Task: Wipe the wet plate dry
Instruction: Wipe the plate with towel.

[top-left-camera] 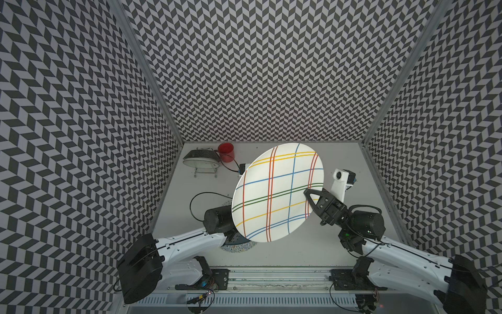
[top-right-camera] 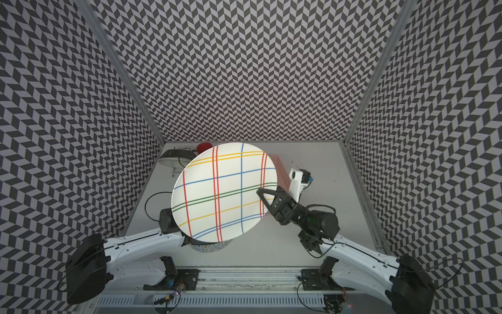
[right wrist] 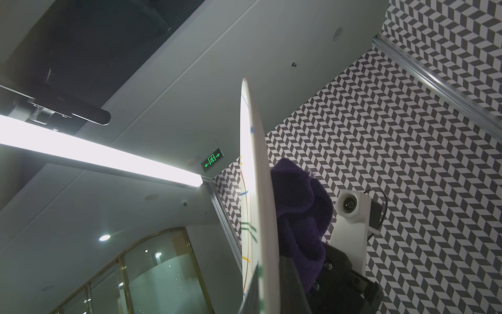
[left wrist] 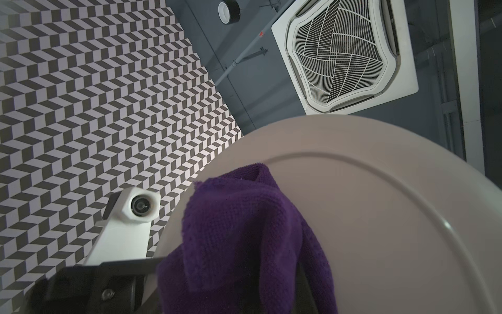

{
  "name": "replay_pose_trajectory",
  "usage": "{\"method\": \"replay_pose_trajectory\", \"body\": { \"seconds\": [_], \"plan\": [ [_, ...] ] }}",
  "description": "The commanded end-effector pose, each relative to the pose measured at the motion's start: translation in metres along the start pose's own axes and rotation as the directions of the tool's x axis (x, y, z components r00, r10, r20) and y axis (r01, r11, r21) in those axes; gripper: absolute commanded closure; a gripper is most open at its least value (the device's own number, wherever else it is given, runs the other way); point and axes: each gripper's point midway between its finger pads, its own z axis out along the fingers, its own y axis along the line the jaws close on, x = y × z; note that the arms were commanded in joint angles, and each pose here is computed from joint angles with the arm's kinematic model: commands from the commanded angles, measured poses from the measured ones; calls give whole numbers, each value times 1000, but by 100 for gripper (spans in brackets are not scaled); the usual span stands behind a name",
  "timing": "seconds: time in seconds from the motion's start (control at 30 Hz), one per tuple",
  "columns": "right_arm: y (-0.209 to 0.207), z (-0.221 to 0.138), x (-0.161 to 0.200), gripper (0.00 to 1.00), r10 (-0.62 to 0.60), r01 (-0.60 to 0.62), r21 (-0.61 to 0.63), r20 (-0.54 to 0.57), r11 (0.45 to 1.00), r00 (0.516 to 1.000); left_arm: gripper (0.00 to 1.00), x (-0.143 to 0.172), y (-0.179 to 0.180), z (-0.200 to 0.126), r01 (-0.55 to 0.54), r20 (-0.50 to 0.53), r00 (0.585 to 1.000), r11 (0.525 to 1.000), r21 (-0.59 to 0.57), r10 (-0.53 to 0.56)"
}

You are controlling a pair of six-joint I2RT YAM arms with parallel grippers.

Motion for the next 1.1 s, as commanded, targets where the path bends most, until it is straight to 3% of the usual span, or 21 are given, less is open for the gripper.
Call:
{"method": "replay_pose_trajectory", "body": {
  "seconds": [0.0,0.33,0.4,0.47,0.53,0.6,0.7,0.8,0.93,1.0,1.07],
  "plan": [
    [-31,-2,-36,100,-52,29,164,136,986,989,100,19,-24,-4,-30,-59,998,996,88,35],
    [-59,-45,-71,100,-130,38,358,238,933,963,100,8,-48,-37,-146,4,989,988,42,146],
    [-66,-52,-68,100,-149,52,394,220,918,964,100,-2,-50,-43,-216,17,976,976,-26,216],
    [-73,-61,-63,100,-169,66,437,201,897,965,100,-13,-44,-48,-331,15,941,929,-163,338],
    [-77,-72,-60,100,-191,78,474,194,877,962,100,-31,-29,-56,-463,-17,868,797,-387,496],
    [-80,-79,-58,100,-214,98,506,176,857,961,100,-50,-17,-73,-554,-72,768,604,-573,636],
    [-84,-80,-51,100,-222,129,537,112,834,969,100,-69,1,-94,-608,-191,660,367,-704,727],
    [-84,-78,-47,100,-228,154,542,70,826,971,100,-80,32,-106,-632,-344,611,178,-755,713],
    [-83,-77,-44,100,-235,175,540,45,823,971,100,-91,80,-123,-627,-506,578,-48,-778,640],
    [-84,-77,-40,100,-232,183,533,26,826,972,100,-100,94,-134,-596,-535,571,-134,-792,623],
    [-84,-79,-31,100,-224,193,516,-3,834,975,100,-107,101,-139,-575,-551,562,-187,-797,617]
  ]
}}
